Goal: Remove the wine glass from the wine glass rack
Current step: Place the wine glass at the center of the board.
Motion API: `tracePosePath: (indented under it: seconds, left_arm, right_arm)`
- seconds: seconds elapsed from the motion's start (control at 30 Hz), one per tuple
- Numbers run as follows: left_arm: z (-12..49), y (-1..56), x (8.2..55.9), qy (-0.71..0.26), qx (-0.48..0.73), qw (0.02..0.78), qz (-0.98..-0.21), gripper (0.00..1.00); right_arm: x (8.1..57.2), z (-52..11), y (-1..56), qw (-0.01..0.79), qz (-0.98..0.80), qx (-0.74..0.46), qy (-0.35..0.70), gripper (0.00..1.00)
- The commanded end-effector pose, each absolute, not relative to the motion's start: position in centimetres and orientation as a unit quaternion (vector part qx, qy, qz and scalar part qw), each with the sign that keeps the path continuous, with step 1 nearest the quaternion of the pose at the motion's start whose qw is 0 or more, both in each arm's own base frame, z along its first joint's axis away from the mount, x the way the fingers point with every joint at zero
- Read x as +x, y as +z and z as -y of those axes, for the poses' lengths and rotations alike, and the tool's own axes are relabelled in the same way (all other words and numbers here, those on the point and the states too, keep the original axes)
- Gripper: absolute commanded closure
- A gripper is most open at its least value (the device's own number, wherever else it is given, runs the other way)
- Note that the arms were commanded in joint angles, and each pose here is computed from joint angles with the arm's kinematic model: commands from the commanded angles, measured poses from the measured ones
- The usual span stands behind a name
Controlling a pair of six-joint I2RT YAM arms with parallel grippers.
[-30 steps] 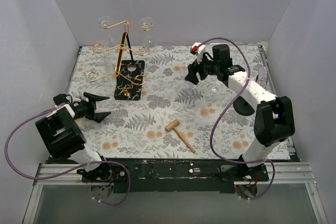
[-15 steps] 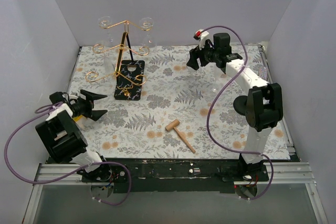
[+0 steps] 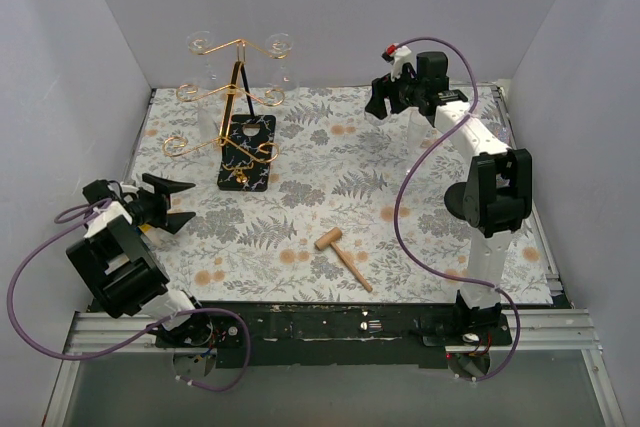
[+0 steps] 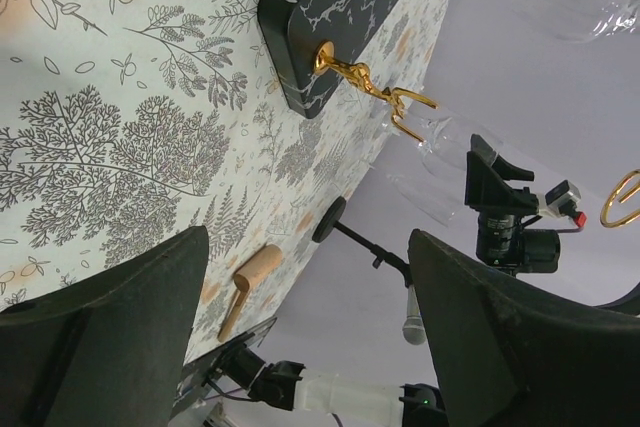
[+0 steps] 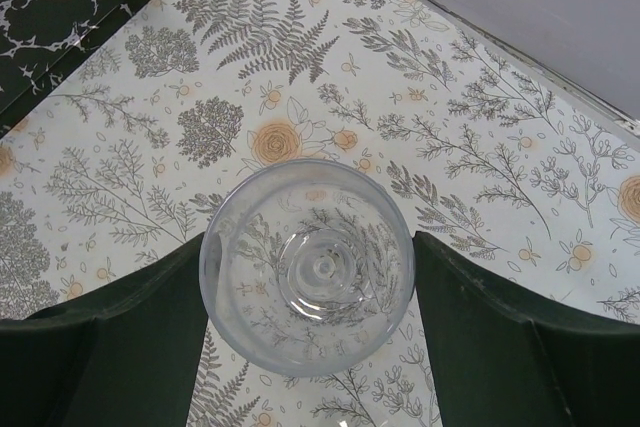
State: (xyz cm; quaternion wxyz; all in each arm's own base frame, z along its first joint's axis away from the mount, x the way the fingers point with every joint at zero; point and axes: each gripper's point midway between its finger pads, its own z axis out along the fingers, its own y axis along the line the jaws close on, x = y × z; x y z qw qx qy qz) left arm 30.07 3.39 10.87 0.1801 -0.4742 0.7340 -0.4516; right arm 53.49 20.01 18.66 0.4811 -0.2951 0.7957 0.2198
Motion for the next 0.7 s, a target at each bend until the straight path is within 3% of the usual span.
tracePosePath:
  seconds: [0.0,0.13,0.27,0.67]
  left_arm:
    - [-3.8,12.1,29.9,-0.447,-0.465,0.205,-0.736,0.19]
    - [-4.0,12.2,29.9,-0.447,-0.467,0.209,-0.734,0.19]
    - [-4.0,12.1,29.8,-0.450,-0.469,0.209,-0.731,0.19]
    - [-3.9,11.8,29.9,-0.461,-0.476,0.201,-0.722,0.18]
  right_arm:
    - [55.0,-19.4,20.0,0.495,-0.799,-0.266,0.214,0.48]
    - [54.8,-19.7,20.3,0.496,-0.796,-0.265,0.224,0.25]
    - [54.9,-19.9,21.1,0.503,-0.790,-0.264,0.230,0.14]
    - [54.0,-20.4,23.4,0.519,-0.775,-0.278,0.231,0.10]
